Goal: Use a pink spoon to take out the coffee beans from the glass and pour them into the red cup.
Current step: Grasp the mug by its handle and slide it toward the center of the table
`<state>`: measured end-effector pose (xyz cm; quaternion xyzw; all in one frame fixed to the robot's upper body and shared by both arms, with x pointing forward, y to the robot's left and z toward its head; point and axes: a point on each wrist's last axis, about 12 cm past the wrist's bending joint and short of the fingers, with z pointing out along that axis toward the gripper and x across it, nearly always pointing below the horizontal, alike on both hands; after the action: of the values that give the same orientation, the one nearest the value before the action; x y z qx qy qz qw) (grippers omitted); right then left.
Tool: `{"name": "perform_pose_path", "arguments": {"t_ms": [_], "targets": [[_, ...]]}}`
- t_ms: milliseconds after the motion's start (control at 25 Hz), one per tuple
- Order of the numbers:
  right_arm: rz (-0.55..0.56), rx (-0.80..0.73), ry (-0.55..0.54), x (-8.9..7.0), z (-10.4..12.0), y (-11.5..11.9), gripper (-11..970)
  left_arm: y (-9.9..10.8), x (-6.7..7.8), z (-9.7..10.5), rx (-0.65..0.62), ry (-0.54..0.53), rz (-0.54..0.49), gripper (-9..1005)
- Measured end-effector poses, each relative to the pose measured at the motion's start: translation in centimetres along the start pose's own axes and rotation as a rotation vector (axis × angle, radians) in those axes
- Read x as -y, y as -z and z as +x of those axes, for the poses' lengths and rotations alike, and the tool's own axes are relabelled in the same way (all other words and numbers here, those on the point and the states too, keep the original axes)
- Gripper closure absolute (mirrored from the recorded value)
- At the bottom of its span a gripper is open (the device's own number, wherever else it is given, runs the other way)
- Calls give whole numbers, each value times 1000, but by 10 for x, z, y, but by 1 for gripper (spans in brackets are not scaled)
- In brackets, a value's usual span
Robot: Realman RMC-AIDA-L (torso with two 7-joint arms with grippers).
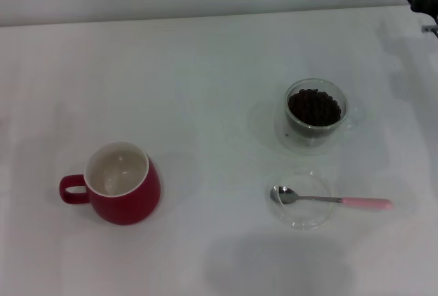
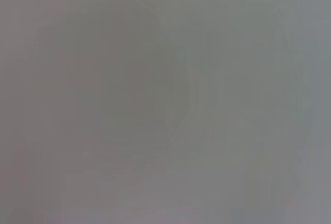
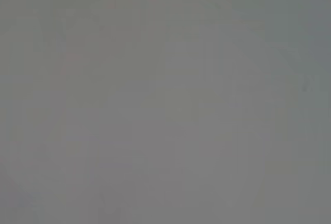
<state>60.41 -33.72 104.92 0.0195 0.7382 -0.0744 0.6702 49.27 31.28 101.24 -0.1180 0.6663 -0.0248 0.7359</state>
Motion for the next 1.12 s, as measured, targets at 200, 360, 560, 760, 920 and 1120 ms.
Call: {"name": "perform_pose_path", "arguments": {"t_ms": [200,360,560,760,920,1120], "targets": [[11,18,-34,-6,-8,-7,91,3,-7,-3,18,-17,-10,114],[21,29,-55,-9,-13,-11,92,4,-11,-4,22,-22,-14,114],[31,29,-60,-6,-13,-11,92,4,-10,-4,29,-23,-5,115],[76,22,-72,7,-8,-6,92,7,-9,-3,22,-25,7,116],[96,26,-73,14,-8,-5,92,17,-6,1,-1,-42,64,117],[120,38,-80,20,-10,-6,93,44,-8,5,-17,-58,159,117]]}}
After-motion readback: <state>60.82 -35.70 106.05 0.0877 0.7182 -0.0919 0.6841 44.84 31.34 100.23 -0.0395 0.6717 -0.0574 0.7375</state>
